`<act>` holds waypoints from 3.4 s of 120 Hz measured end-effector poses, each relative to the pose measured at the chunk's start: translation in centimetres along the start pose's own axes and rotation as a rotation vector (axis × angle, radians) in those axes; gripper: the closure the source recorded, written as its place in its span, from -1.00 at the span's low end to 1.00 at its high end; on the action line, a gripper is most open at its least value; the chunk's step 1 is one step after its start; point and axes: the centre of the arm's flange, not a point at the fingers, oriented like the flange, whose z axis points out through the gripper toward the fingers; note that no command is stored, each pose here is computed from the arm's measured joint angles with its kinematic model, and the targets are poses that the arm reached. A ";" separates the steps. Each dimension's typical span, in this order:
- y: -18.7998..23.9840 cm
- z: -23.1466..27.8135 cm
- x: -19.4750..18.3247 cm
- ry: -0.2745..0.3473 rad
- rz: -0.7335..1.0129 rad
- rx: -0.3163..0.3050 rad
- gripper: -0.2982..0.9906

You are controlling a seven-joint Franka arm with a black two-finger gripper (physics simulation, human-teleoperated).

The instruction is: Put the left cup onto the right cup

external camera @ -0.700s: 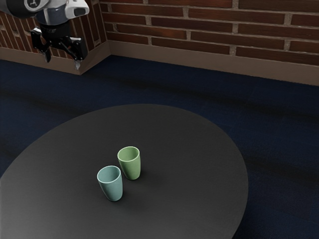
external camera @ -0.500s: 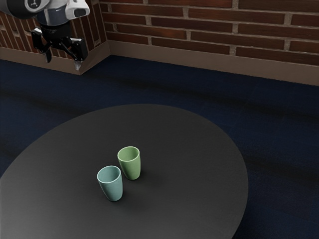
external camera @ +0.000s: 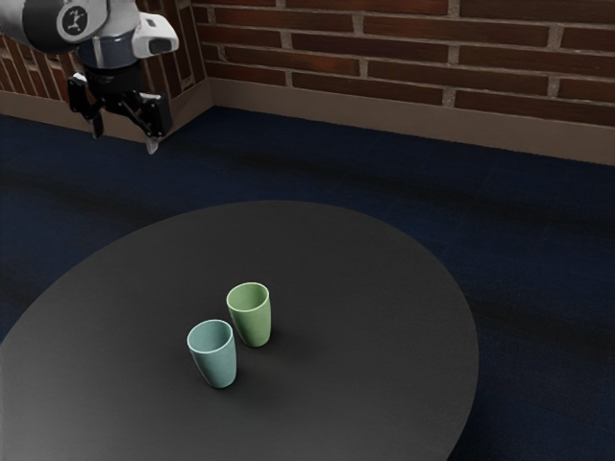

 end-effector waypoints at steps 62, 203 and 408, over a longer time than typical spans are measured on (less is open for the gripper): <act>3.0 7.9 -0.4 -0.067 0.048 -0.036 -0.54; 9.9 24.6 2.2 -0.149 0.079 -0.108 -0.54; 13.8 31.6 2.5 -0.208 0.052 -0.185 -0.54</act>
